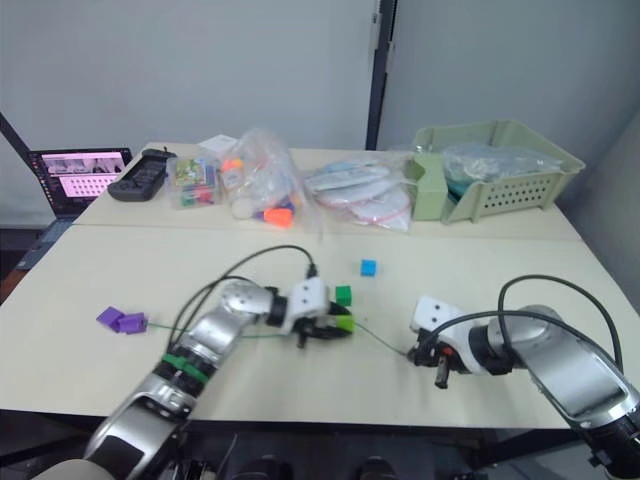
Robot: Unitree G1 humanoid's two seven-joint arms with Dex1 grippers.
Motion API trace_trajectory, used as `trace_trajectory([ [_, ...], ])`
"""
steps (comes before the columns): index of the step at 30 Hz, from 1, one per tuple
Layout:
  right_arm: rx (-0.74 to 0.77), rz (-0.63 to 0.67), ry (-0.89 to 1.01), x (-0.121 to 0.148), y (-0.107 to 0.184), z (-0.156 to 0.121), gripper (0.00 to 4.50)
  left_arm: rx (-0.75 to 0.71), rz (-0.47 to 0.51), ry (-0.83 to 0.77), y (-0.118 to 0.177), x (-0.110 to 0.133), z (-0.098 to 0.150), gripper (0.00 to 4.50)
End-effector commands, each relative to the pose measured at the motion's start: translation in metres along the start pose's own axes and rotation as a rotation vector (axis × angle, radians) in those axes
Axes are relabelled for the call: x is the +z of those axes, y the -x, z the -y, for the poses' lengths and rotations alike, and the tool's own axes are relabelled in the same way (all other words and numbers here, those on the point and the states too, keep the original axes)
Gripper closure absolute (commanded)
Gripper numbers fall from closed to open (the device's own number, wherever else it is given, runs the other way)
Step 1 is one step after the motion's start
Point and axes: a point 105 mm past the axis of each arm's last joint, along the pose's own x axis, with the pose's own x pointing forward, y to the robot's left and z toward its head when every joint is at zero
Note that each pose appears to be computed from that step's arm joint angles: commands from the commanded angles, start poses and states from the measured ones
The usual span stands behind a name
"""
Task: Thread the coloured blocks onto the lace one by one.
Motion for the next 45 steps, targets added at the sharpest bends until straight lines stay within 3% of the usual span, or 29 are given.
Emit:
trace_trajectory([
  [1,0.010,0.005,0.027,0.006,0.003,0.000,4.50,0.022,0.063,-0.012,0.016,0.010,-0.005,3.13],
  [4,0.014,0.006,0.034,0.007,0.003,0.001,4.50,0.038,0.047,-0.001,0.036,0.001,-0.008,3.13],
  [9,0.032,0.003,0.044,0.009,0.002,0.002,4.50,0.063,-0.123,0.060,0.112,-0.048,-0.001,3.13],
  [19,0.039,0.003,0.053,0.007,0.002,0.003,4.50,0.160,-0.396,0.083,0.218,-0.096,0.001,3.13],
  [26,0.034,0.004,0.063,0.006,0.005,0.004,4.50,0.168,-0.477,0.155,0.262,-0.101,0.015,3.13],
  [34,0.038,0.025,0.069,0.010,0.003,0.006,4.50,0.345,-0.499,0.228,0.315,-0.091,0.014,3.13],
  [36,0.041,0.034,0.074,0.013,0.001,0.007,4.50,0.367,-0.459,0.260,0.318,-0.086,0.011,2.10],
  [42,0.059,0.055,0.097,0.024,-0.004,0.009,4.50,0.402,-0.321,0.237,0.311,-0.061,-0.009,0.18],
  [45,0.063,0.063,0.118,0.030,-0.007,0.011,4.50,0.388,-0.228,0.191,0.300,-0.038,-0.025,0.08],
])
